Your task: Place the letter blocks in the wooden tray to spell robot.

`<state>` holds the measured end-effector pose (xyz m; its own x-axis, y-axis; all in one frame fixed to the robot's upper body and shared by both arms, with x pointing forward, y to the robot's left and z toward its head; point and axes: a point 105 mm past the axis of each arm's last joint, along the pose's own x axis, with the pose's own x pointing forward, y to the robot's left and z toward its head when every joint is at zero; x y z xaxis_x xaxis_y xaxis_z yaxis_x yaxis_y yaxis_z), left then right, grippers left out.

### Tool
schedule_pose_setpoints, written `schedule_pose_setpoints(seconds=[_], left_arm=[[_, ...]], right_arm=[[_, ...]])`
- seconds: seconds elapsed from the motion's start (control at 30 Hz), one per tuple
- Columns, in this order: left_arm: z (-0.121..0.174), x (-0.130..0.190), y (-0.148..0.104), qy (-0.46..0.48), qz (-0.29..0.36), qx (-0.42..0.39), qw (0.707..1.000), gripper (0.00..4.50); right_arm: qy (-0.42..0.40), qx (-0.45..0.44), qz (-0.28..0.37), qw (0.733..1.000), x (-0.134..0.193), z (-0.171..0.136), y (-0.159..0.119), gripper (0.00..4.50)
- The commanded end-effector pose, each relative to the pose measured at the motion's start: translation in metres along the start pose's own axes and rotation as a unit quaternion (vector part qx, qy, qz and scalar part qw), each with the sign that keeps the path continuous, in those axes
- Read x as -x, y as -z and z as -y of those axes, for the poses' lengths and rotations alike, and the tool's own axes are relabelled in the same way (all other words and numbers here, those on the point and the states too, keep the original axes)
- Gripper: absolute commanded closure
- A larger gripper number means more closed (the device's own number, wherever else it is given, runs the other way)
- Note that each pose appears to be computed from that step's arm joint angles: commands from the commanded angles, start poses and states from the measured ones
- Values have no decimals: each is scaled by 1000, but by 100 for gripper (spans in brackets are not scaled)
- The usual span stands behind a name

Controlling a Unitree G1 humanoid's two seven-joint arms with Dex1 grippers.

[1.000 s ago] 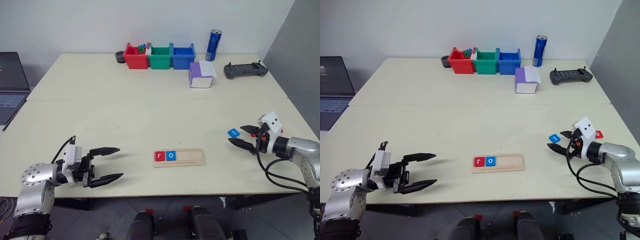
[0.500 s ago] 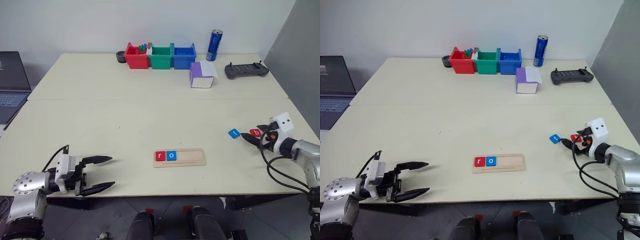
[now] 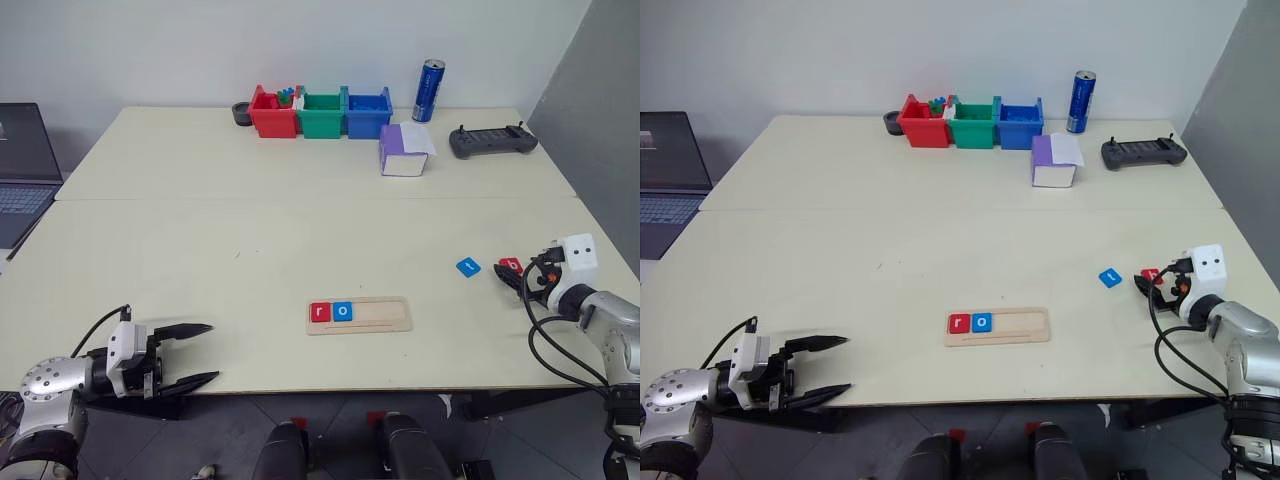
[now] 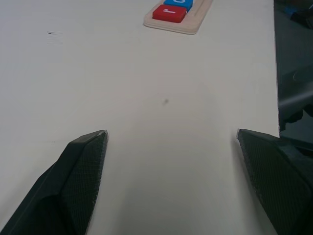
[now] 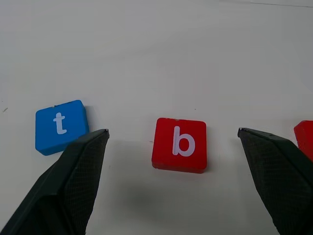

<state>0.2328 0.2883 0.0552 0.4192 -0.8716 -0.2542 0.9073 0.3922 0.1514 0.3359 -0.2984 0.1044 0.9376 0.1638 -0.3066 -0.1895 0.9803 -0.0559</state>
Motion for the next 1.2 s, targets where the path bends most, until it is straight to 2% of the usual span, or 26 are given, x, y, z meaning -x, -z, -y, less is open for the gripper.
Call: schedule_pose_setpoints(seconds=[0.03,0.27,0.47,0.57,0.67,0.8,1.2], left_arm=[[-5,8,-8,-5,1,-20,1000,3],[-9,8,-20,-5,17,-49,999,3],[-16,10,-46,4,47,-70,996,3],[-18,5,-67,29,59,-81,995,3],[-16,-13,-103,75,84,-87,990,3],[-12,-26,-128,84,93,-74,989,3],[-3,-37,-144,91,75,-47,992,3]], right_arm=[[11,-1,20,1000,6,2,-11,0],[10,-1,13,1000,5,3,-10,0],[7,0,9,1000,5,3,-10,0],[5,0,8,1000,5,2,-9,0],[2,0,5,1000,5,1,-8,0],[1,-2,2,1000,4,0,-5,0],[-1,-4,-5,1000,5,-1,-3,0]])
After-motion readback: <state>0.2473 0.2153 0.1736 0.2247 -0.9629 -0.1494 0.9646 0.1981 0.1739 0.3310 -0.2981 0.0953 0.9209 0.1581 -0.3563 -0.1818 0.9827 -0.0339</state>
